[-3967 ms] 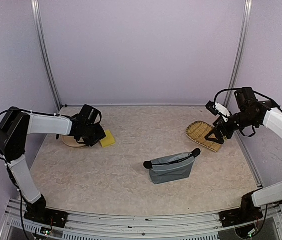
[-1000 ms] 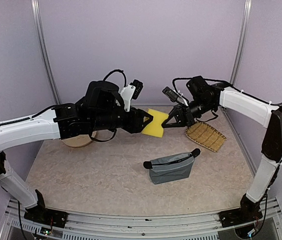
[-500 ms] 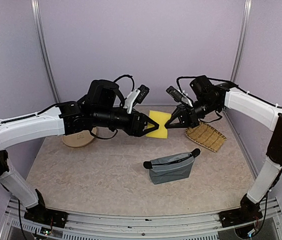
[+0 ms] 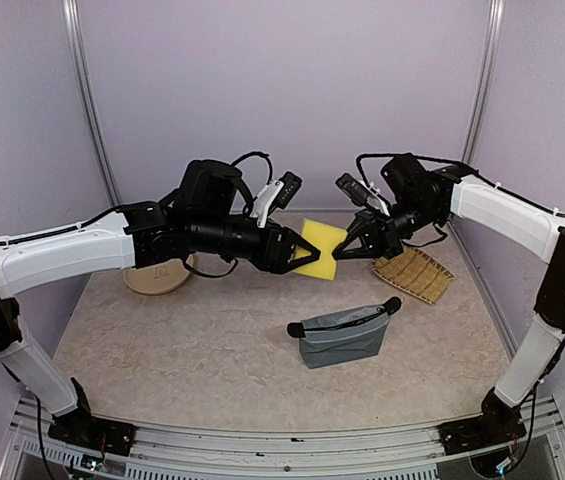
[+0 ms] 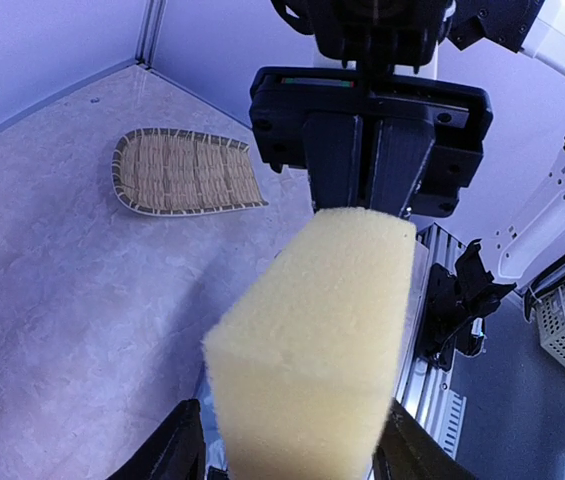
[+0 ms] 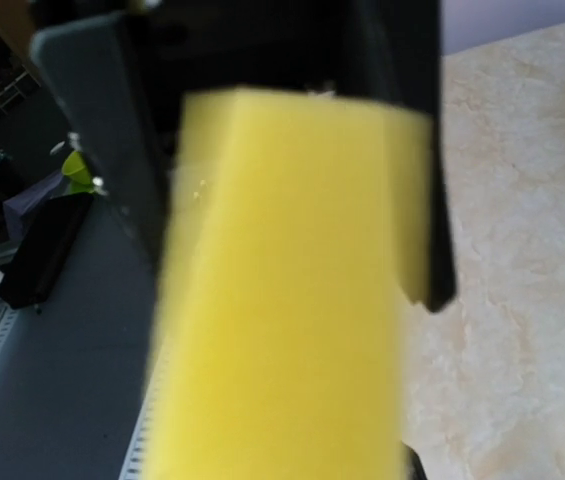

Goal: Sort the hair-cutting tools
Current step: Pass from the right arm to the left

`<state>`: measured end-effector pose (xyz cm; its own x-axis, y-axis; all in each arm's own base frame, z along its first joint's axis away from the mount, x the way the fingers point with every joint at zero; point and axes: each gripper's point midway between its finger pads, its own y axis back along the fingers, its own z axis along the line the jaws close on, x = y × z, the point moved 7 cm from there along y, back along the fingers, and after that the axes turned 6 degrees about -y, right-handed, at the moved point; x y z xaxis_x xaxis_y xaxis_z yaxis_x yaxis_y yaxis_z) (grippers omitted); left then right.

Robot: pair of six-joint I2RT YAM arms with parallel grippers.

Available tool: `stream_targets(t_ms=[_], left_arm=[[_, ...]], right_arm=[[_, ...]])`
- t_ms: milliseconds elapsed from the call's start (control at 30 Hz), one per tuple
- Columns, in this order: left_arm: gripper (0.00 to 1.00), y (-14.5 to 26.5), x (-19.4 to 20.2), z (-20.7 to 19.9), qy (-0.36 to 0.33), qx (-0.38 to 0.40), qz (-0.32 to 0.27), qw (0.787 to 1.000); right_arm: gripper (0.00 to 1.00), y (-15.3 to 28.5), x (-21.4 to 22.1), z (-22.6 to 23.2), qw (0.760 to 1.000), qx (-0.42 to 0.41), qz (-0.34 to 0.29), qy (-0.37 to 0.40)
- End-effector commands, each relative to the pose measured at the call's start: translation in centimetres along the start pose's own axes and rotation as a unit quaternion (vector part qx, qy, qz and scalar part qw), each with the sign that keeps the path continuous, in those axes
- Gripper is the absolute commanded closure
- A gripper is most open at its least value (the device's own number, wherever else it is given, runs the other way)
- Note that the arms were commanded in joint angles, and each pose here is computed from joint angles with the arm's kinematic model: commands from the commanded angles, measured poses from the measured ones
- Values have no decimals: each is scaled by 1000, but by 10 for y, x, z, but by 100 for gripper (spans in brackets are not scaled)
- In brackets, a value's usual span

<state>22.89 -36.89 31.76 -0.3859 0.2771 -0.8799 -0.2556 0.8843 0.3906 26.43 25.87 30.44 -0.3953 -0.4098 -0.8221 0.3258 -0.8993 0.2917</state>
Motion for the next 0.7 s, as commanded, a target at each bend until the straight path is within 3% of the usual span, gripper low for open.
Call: stream_targets(t_ms=[0, 200, 667], left_arm=[[46, 1, -1, 8, 5, -6, -3, 1000], [41, -3, 1, 7, 7, 20, -3, 1000], [70, -10, -1, -6, 5, 98, -5, 995]], right_arm=[[100, 3, -7, 22, 999, -20, -11, 34], [100, 2, -5, 22, 999, -26, -10, 32], [100, 0, 1, 13, 1000, -12, 3, 16]])
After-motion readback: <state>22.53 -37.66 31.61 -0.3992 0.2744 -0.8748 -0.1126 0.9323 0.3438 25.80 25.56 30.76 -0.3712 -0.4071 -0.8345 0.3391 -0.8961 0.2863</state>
